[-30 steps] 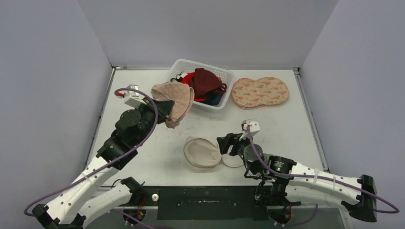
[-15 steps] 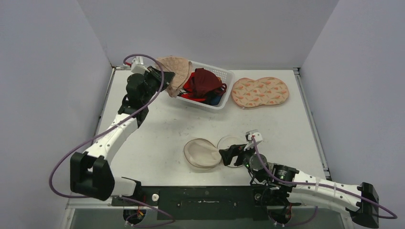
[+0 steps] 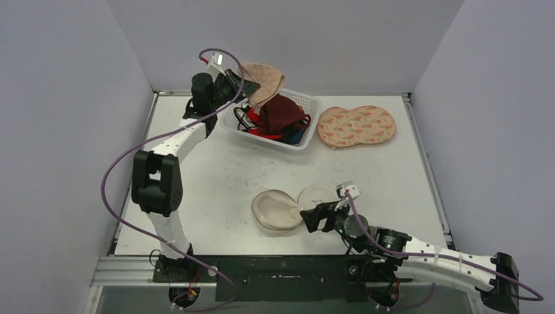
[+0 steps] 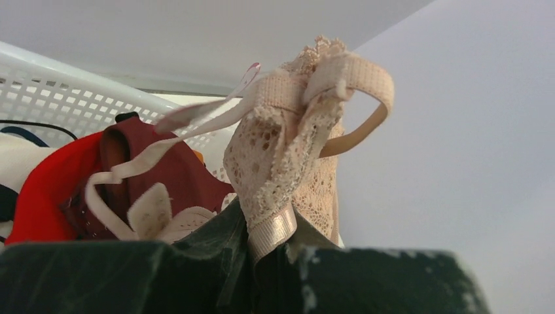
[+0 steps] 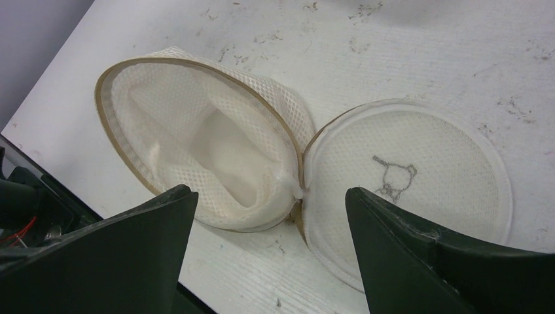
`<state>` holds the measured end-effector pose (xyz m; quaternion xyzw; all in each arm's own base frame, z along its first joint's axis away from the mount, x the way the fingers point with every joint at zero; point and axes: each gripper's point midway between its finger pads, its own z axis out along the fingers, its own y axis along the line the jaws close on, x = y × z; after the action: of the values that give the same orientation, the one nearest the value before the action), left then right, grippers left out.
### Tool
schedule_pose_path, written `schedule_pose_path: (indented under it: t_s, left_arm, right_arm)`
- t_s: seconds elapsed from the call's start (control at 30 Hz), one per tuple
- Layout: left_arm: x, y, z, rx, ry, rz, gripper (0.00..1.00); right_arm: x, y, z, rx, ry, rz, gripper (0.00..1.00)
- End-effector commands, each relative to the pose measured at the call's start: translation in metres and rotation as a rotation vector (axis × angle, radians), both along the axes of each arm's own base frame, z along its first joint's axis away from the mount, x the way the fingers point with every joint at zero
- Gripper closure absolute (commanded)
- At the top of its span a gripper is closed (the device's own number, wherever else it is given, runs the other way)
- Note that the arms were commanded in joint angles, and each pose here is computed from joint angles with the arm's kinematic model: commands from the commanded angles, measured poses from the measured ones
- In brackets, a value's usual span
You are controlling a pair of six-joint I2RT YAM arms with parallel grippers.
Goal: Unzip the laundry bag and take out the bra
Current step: Place the bra in the bin.
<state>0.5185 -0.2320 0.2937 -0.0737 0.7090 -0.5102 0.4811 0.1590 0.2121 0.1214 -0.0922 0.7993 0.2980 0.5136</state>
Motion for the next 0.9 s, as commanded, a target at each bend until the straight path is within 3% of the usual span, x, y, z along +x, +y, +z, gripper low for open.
schedule_pose_path:
  t_s: [0.0, 0.43, 0.8, 0.87]
  left_arm:
    - [0.01, -0.017, 0.0, 0.094, -0.064, -0.06, 1.0]
    - [0.041, -0.04, -0.087, 0.238, 0.114, -0.093, 1.0]
    - [0.043, -0.024, -0.147, 0.27, 0.252, -0.043, 1.0]
    - [0.042, -0.022, -0.151, 0.272, 0.262, -0.036, 0.88]
  right_arm:
    - [-0.001, 0.004, 0.008, 0.032, -0.029, 0.02, 0.13]
    - [0.001, -0.002, 0.011, -0.018, -0.067, 0.02, 0.12]
    - [0.003, -0.004, 0.01, -0.03, -0.079, 0.007, 0.13]
    - [0.004, -0.005, 0.01, -0.032, -0.082, 0.003, 0.13]
